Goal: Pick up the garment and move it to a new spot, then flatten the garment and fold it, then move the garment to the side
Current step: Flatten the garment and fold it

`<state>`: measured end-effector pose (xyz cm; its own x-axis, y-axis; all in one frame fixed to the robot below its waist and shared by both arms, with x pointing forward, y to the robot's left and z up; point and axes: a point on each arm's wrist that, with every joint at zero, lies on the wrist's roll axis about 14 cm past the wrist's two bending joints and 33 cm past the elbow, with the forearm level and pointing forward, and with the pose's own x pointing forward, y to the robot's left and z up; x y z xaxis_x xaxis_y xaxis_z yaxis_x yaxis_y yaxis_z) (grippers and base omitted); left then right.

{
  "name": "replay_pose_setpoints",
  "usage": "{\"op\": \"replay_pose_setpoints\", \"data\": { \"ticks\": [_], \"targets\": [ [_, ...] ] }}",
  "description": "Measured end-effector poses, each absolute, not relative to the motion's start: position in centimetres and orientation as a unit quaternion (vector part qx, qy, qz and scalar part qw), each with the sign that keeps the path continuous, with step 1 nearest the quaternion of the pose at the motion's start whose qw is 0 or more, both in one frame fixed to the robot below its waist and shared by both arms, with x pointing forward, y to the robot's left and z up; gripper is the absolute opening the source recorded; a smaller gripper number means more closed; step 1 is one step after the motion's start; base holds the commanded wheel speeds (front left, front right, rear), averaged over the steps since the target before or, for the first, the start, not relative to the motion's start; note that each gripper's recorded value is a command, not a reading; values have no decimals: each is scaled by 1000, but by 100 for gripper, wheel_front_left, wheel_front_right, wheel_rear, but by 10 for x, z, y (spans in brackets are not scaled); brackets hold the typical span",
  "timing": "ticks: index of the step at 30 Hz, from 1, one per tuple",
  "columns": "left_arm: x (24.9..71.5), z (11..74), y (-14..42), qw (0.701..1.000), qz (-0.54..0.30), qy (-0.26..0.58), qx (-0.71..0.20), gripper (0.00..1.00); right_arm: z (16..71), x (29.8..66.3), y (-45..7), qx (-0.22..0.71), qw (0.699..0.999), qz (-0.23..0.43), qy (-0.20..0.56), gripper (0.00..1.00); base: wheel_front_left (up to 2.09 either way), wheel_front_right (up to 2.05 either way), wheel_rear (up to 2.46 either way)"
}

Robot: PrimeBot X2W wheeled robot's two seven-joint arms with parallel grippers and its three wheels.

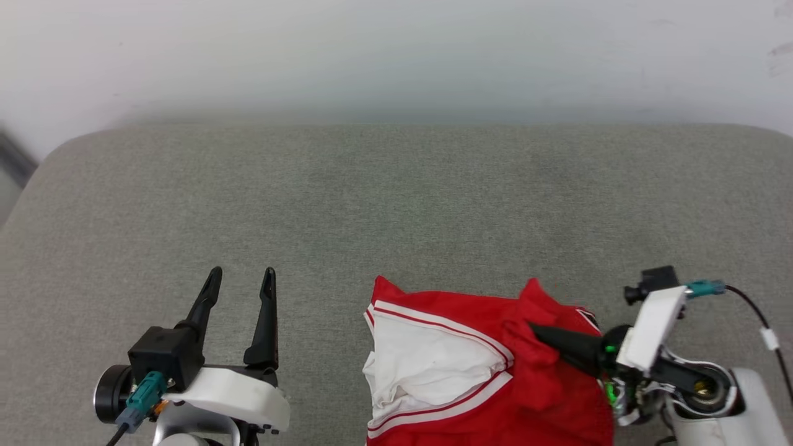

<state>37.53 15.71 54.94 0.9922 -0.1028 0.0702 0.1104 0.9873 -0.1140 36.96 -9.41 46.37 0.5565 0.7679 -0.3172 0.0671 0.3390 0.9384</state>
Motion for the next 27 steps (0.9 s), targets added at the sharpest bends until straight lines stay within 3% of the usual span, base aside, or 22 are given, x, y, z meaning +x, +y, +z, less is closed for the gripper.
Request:
{"op": "replay_pose_setpoints", "data": {
  "ticks": [5, 9, 10, 11, 12, 17, 19, 23, 27],
  "targets": [
    [373, 548, 160, 996, -48, -29, -63, 100, 464, 367, -28, 505, 687, 303, 426, 0, 0, 0, 0],
    [371, 547, 171, 997, -34, -28, -62, 100, 452, 363, 6, 474, 688, 319, 448, 2, 0, 0, 0],
    [371, 547, 173, 997, -29, -28, -62, 100, 449, 362, 12, 470, 687, 320, 452, 29, 0, 0, 0],
    [370, 545, 175, 997, -25, -25, -61, 100, 447, 361, 17, 465, 687, 322, 456, 94, 0, 0, 0],
    [370, 543, 177, 998, -22, -23, -61, 100, 445, 360, 22, 460, 687, 325, 459, 100, 0, 0, 0],
    [370, 539, 180, 998, -16, -19, -63, 100, 455, 364, 36, 438, 700, 345, 446, 100, 0, 0, 0],
    [370, 538, 180, 998, -16, -19, -64, 100, 463, 368, 36, 412, 720, 357, 429, 100, 0, 0, 0],
    [372, 538, 178, 997, -19, -19, -67, 100, 479, 389, 10, 312, 805, 354, 359, 100, 0, 0, 0],
    [374, 537, 175, 997, -23, -19, -67, 100, 481, 413, -43, 182, 894, 302, 276, 100, 0, 0, 0]
  ]
}}
